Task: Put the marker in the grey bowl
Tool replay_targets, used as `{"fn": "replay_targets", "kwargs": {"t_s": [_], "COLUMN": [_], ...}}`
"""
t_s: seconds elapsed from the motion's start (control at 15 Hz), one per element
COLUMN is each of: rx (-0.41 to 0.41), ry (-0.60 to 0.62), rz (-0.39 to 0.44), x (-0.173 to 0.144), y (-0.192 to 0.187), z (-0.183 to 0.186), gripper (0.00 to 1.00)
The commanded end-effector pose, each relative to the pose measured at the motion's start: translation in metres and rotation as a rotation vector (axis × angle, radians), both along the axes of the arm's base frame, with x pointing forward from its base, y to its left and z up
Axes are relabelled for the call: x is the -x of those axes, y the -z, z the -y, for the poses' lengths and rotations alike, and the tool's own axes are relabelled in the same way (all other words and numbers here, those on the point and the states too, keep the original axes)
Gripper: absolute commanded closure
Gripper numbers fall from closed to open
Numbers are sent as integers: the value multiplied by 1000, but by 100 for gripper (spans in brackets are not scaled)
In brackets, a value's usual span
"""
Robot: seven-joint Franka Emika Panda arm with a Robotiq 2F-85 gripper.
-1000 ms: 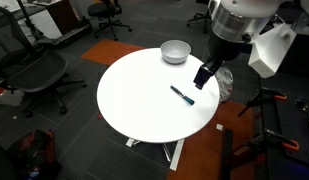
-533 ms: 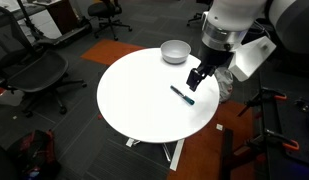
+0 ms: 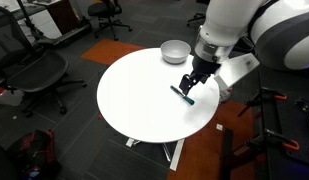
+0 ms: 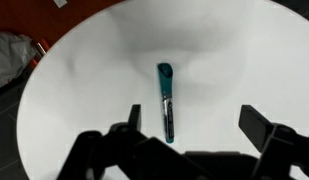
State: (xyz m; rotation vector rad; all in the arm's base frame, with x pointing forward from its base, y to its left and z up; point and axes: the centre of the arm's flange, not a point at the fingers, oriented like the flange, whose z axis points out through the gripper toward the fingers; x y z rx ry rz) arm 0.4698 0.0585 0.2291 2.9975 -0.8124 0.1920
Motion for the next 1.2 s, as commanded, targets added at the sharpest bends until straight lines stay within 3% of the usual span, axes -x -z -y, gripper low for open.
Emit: {"fn": "replay_targets", "kwargs": {"t_s": [0.0, 1.13], "rx": [2, -21], "ry": [38, 52], "rz": [30, -7], "x": [-16, -85], "y": [19, 92], "z": [8, 49], "gripper": [0, 0]}}
